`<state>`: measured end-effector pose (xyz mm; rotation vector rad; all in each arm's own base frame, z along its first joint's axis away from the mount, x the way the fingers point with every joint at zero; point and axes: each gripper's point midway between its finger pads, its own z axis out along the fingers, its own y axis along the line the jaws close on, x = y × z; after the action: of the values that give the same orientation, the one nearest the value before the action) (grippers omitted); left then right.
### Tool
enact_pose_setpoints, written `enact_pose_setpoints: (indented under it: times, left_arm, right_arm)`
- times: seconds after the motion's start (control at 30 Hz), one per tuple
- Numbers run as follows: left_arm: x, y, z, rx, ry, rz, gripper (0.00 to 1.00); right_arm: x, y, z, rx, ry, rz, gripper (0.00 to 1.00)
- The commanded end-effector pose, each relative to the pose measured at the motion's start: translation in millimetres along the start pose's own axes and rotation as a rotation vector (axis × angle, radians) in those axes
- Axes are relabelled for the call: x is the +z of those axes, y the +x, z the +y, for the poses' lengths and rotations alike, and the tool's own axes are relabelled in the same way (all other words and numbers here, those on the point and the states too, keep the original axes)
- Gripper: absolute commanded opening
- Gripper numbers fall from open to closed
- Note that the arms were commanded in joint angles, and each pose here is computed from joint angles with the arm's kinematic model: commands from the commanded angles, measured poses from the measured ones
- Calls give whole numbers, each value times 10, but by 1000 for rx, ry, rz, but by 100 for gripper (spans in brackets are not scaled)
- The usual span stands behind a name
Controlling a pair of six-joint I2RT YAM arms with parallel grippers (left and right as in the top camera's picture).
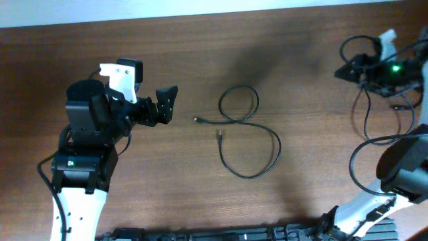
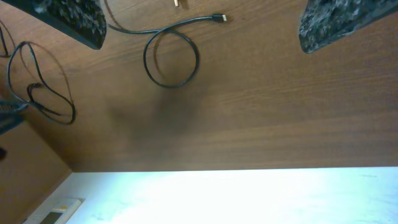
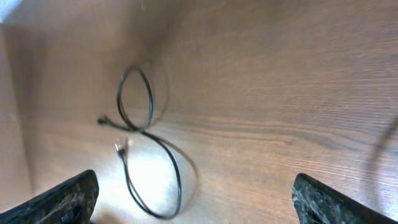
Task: Untangle cables
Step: 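Release the cable at the upper right and bring the right gripper back, then grasp the remaining black cable at table center with the right gripper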
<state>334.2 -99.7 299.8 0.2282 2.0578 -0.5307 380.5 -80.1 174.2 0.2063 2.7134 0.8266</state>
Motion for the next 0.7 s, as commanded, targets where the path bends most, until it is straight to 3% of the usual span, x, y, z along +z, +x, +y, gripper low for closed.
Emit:
enact_pose_setpoints:
  times: [0.0,0.23,0.43,0.67]
  left_arm:
    - [-21,-20,17,-4,-10,-9,99]
    - [-21,-20,17,-4,-10,-9,99]
    - [-21,-19,17,-4,-10,-9,99]
    - [-21,-20,17,-4,-10,-9,99]
  right_arm:
    - [170,126,111,-89,75,96,99]
    - [611,381,499,-199,64,239,99]
    - [1098,962,539,-214,48,423,99]
    - [1317,1276,657,-212,-18,496,100]
